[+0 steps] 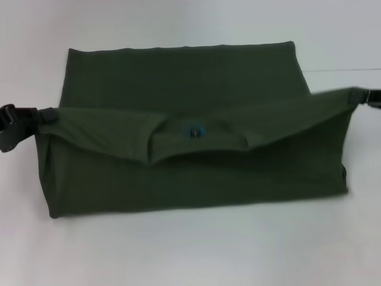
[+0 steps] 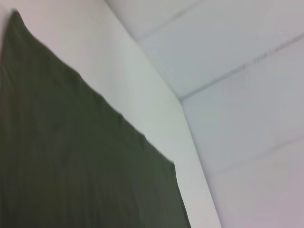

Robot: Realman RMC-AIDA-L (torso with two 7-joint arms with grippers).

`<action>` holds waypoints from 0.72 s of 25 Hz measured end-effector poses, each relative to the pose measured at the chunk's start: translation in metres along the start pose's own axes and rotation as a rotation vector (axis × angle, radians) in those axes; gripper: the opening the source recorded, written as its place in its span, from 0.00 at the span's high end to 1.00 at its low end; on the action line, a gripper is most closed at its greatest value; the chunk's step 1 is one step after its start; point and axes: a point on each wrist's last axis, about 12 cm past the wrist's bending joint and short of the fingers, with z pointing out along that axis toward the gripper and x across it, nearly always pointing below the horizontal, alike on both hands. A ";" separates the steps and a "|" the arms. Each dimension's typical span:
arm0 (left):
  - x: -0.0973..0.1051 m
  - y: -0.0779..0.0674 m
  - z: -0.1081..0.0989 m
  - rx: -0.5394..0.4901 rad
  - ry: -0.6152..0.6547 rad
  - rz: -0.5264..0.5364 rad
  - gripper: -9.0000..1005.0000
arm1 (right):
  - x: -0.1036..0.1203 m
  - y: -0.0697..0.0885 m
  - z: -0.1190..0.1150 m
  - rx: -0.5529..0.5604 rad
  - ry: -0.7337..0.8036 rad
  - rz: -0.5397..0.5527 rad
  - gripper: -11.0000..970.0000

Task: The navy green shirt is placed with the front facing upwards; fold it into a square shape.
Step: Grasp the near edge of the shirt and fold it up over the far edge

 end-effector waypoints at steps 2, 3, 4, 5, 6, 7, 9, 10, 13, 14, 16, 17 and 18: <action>0.002 0.004 0.002 0.002 -0.044 0.013 0.96 | -0.002 -0.002 0.003 0.018 -0.045 -0.004 0.95; 0.003 0.005 0.004 0.003 -0.062 0.020 0.95 | -0.003 -0.004 0.005 0.032 -0.066 -0.009 0.95; 0.004 0.007 0.006 0.001 -0.081 0.030 0.95 | -0.004 -0.005 0.007 0.044 -0.080 -0.012 0.95; 0.005 0.009 0.008 -0.005 -0.095 0.037 0.95 | -0.005 -0.006 0.009 0.056 -0.095 -0.018 0.95; 0.005 0.009 0.008 -0.005 -0.095 0.037 0.95 | -0.006 -0.007 0.011 0.069 -0.105 -0.022 0.95; 0.007 0.012 0.014 -0.014 -0.119 0.050 0.95 | -0.006 -0.008 0.015 0.080 -0.113 -0.027 0.95; 0.009 0.013 0.019 -0.013 -0.148 0.065 0.95 | -0.006 -0.008 0.022 0.096 -0.122 -0.038 0.95; 0.009 0.014 0.022 -0.012 -0.168 0.073 0.95 | -0.005 -0.008 0.026 0.103 -0.127 -0.043 0.95; 0.011 0.014 0.029 -0.004 -0.229 0.096 0.96 | -0.001 -0.008 0.037 0.125 -0.146 -0.063 0.95; 0.011 0.014 0.030 -0.001 -0.246 0.101 0.96 | -0.001 -0.007 0.039 0.128 -0.157 -0.069 0.95; 0.010 0.014 0.034 -0.002 -0.283 0.107 0.96 | -0.001 -0.007 0.042 0.132 -0.184 -0.083 0.95; 0.010 0.013 0.036 -0.003 -0.292 0.109 0.96 | -0.002 -0.007 0.044 0.134 -0.200 -0.086 0.95; 0.010 0.013 0.039 -0.005 -0.299 0.114 0.96 | -0.002 -0.007 0.045 0.137 -0.211 -0.087 0.95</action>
